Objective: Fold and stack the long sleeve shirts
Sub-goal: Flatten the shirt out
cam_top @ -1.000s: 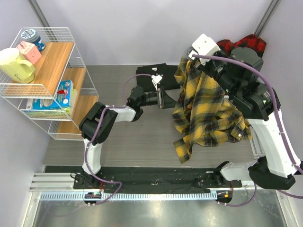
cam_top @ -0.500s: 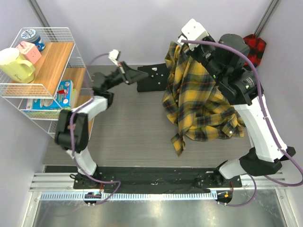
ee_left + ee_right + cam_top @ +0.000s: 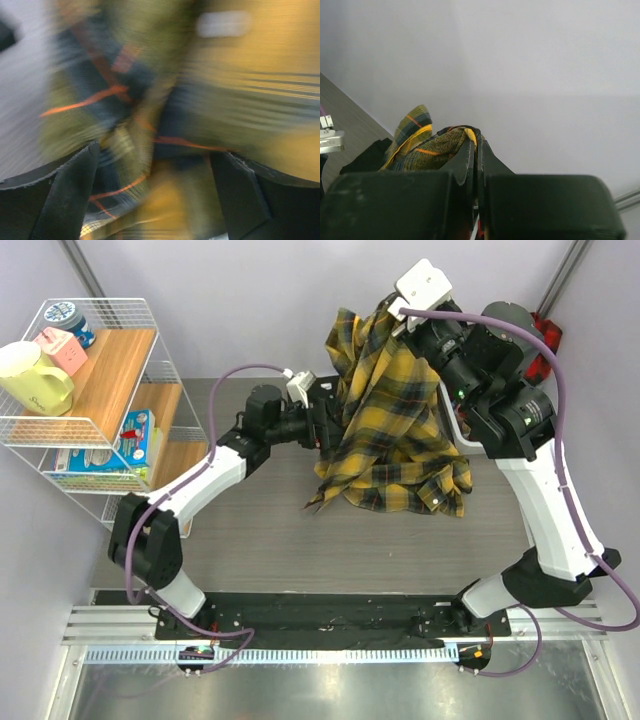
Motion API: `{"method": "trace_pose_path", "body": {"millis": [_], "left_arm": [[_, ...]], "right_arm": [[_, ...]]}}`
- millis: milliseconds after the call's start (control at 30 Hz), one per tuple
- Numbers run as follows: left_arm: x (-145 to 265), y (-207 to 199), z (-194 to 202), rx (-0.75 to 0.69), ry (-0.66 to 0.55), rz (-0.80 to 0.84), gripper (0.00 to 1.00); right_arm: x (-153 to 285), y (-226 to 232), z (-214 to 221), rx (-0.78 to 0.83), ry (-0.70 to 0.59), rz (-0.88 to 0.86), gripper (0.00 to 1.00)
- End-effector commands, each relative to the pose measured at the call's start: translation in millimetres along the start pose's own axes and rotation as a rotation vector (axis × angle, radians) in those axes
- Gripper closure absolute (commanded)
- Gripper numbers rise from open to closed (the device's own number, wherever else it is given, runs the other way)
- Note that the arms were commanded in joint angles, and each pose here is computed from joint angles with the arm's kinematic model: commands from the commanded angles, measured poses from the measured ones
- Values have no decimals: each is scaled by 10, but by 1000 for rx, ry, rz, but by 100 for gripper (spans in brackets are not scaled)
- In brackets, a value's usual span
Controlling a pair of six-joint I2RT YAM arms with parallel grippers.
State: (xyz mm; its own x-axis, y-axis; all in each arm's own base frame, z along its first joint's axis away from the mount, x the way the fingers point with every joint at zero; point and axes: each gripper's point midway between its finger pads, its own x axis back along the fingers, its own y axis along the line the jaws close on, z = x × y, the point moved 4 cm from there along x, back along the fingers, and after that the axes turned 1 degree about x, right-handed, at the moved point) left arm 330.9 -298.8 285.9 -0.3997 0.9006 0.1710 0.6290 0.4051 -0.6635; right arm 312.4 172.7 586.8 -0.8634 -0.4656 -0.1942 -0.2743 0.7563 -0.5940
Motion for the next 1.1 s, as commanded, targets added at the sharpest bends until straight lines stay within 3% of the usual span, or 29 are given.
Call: {"method": "trace_pose_path", "body": {"millis": [0, 33, 167, 300, 367, 433, 467, 600, 733, 833, 867, 933, 967, 1000, 1067], "left_arm": [[136, 552, -18, -38, 14, -282, 23], [193, 628, -54, -31, -5, -308, 32], [440, 1000, -246, 18, -70, -389, 47], [361, 1024, -217, 33, -22, -321, 64], [325, 997, -260, 30, -35, -286, 77], [312, 957, -309, 12, -44, -253, 97], [340, 955, -362, 4, -58, -246, 100], [648, 747, -922, -66, -207, -175, 100], [1085, 252, -1543, -246, -323, -125, 100], [1397, -180, -1717, -422, -344, -107, 100], [1503, -394, -1818, -488, -370, -98, 100], [1724, -747, -1905, -589, -412, -96, 100], [1878, -1012, -2024, -683, -456, -93, 100], [1966, -1177, -2049, -733, -467, -83, 100], [2062, -1382, -2031, -754, -448, -66, 100]], "right_arm": [[357, -440, -475, -40, -167, 136, 99], [410, -471, -494, -34, -172, 145, 99], [481, -515, -495, -24, -168, 163, 99], [537, -565, -534, -23, -180, 180, 99], [562, -596, -549, -15, -182, 191, 99], [601, -632, -554, -5, -180, 207, 99], [603, -641, -546, 12, -175, 212, 99], [479, -625, -373, 55, -141, 249, 99], [110, -574, -214, 55, -153, 242, 99], [-129, -633, -313, 25, -230, 259, 99], [-398, -567, -230, 19, -243, 250, 99], [-427, -762, -481, -10, -334, 306, 99], [-669, -701, -367, -19, -323, 304, 99], [-520, -914, -600, -31, -393, 363, 99], [-476, -1038, -620, -91, -421, 391, 99]]}}
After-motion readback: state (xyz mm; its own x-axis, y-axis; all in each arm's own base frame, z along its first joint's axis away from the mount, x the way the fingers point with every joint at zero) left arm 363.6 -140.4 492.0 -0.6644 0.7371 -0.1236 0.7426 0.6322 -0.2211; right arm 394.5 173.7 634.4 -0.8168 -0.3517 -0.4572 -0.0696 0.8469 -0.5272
